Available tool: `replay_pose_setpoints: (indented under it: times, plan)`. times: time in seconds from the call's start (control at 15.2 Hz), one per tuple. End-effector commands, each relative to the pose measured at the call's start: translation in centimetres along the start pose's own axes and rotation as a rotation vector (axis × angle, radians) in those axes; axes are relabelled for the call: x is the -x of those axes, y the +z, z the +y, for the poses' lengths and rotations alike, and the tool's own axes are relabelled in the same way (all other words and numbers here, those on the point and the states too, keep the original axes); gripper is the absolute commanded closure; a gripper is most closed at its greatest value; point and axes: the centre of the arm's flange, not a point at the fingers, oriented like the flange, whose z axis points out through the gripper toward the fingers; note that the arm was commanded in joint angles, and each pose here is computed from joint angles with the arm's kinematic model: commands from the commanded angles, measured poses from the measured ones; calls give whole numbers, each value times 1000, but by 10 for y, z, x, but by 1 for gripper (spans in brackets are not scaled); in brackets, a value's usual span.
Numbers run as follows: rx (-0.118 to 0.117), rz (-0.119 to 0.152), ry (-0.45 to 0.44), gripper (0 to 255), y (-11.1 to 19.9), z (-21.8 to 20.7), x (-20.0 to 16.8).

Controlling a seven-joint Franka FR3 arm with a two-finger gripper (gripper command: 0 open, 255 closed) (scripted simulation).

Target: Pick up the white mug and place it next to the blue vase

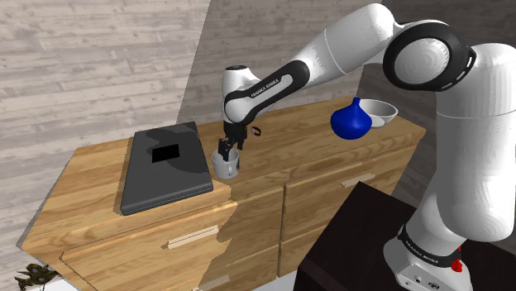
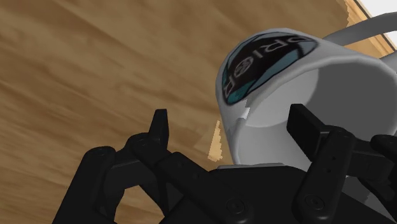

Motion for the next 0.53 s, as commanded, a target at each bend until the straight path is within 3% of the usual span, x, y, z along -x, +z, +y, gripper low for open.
replay_pose_setpoints:
  times: [0.0,0.13,0.2,0.46]
  plan:
    - [0,0,0,0,0,0,0]
    - [0,0,0,0,0,0,0]
    - [0,0,0,255,0,0,0]
    - [0,0,0,255,0,0,0]
